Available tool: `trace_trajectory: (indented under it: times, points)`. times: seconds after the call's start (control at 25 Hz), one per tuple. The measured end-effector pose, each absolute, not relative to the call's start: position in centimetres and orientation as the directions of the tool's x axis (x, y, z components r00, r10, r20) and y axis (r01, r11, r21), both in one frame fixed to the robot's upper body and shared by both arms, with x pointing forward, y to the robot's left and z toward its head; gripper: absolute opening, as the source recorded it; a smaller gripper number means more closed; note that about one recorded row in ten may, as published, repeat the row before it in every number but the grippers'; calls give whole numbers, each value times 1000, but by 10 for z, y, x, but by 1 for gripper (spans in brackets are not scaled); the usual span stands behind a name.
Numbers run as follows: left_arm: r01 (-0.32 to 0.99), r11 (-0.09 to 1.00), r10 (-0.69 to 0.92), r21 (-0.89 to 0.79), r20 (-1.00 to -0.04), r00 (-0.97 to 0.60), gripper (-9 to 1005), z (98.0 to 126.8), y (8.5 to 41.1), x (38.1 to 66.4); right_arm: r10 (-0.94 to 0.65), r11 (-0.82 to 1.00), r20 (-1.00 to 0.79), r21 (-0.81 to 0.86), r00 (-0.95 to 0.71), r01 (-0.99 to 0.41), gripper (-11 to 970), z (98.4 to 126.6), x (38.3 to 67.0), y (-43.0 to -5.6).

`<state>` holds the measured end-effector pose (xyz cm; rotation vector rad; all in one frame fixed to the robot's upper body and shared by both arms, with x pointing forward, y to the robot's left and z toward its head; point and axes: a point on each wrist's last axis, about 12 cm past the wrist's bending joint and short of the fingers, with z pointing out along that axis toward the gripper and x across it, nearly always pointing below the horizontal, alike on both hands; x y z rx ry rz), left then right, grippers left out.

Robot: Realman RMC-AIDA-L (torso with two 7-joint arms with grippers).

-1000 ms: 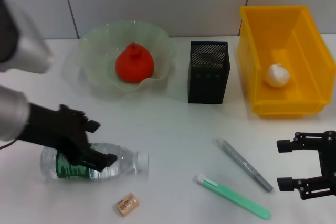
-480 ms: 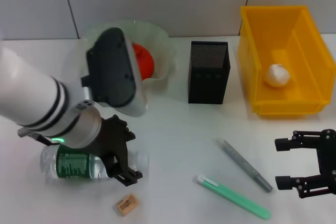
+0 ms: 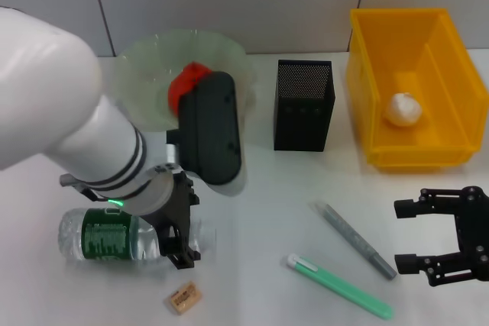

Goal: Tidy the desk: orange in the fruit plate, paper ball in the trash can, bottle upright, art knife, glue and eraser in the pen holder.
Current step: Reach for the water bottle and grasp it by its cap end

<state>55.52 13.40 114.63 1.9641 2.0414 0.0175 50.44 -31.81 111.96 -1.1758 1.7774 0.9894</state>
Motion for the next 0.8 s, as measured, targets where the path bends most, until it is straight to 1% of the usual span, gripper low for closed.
trace_trajectory:
  times: [0.08, 0.12, 0.2, 0.36, 0.52, 0.8]
  points:
    - [973, 45, 980, 224, -198, 1, 815, 1145, 132, 555, -345, 272, -897, 186, -276, -944, 833, 1120, 505, -318]
    - [972, 7, 986, 236, -163, 33, 815, 1144, 129, 557, -345, 272, -897, 185, -275, -944, 834, 1120, 505, -318]
    - [971, -10, 988, 240, -150, 47, 815, 1144, 128, 559, -346, 271, -898, 183, -273, -945, 834, 1120, 506, -317]
    - [971, -10, 988, 240, -150, 47, 814, 1144, 128, 559, -347, 268, -899, 180, -269, -946, 834, 1121, 507, -316]
    - [971, -48, 990, 234, -117, 77, 814, 1140, 126, 564, -344, 266, -900, 181, -269, -947, 834, 1121, 508, -315]
    - [967, -70, 988, 246, -114, 100, 813, 1141, 121, 565, -341, 270, -901, 179, -268, -946, 833, 1121, 508, -316]
